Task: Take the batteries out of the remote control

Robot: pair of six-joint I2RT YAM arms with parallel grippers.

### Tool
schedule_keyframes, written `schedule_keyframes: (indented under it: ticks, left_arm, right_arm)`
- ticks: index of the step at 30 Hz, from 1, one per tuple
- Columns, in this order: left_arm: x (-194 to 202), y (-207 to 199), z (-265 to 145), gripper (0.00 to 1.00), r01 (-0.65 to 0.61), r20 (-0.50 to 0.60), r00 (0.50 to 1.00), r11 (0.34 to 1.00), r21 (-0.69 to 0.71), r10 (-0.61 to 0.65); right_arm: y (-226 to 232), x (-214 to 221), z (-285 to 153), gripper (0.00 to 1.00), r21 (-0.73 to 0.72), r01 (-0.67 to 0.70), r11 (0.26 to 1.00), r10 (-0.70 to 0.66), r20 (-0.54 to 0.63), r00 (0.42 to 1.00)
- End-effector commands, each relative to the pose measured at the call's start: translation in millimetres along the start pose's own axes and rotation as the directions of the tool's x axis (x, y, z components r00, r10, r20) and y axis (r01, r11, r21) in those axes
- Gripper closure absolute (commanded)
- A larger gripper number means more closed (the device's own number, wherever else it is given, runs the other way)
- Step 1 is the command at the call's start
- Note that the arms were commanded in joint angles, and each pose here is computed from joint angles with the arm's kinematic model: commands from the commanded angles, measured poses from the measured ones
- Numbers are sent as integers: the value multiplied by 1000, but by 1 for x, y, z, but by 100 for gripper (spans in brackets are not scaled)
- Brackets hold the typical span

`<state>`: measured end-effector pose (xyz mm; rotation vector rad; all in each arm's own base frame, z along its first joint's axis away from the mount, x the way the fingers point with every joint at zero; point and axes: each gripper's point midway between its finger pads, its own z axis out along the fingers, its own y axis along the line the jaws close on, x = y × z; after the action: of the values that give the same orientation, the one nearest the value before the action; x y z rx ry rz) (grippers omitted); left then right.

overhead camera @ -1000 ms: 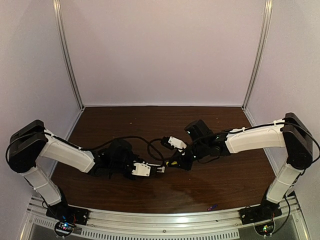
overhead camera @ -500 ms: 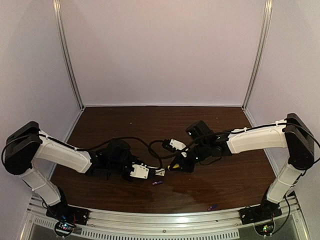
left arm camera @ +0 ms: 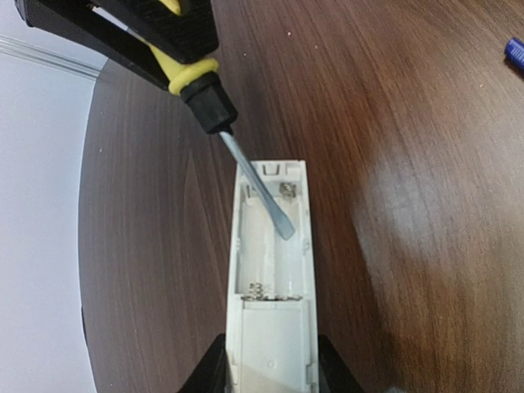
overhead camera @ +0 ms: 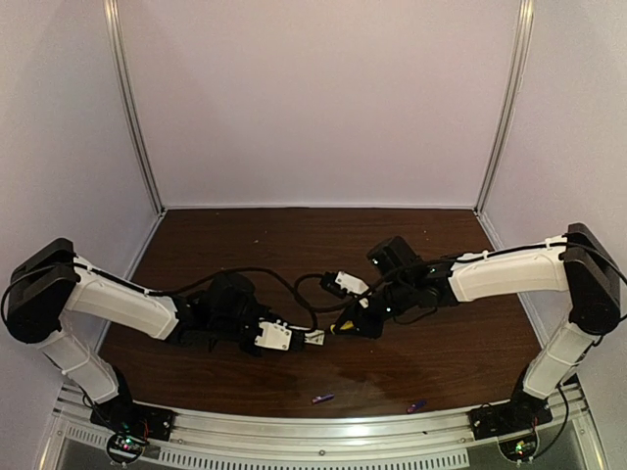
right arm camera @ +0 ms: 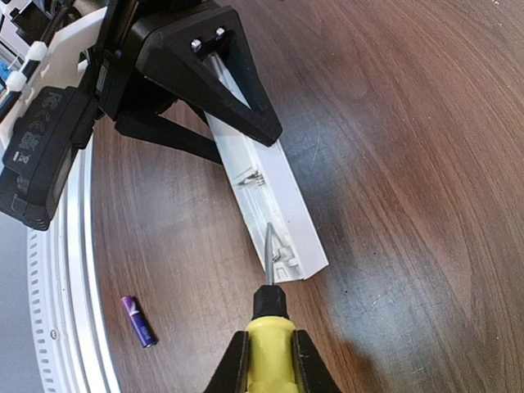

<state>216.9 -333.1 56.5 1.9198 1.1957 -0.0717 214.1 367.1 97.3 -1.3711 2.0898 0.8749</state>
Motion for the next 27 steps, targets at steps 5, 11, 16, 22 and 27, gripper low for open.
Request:
schedule_keyframes:
  ticks: [5,11,16,22,27]
  left_arm:
    - [-22,24,-10,100,7,71,997,997,-82,-1]
    - [-22,25,-10,100,11,70,998,997,-82,-5]
    - [-23,25,-10,100,14,72,997,996,-83,-8]
    - [-24,27,-10,100,18,74,997,996,-91,-11]
    - [-25,29,-11,100,26,79,997,995,-98,-18]
  right_arm:
    - [1,-9,-13,100,23,-21,1000,20,37,999]
    - [2,-15,-22,100,38,-19,999,17,64,998]
    - [2,-18,-26,100,47,-19,999,15,81,997]
    - [1,-25,-32,100,66,-21,998,14,112,994]
    - [2,-33,-41,100,84,-18,996,5,142,990]
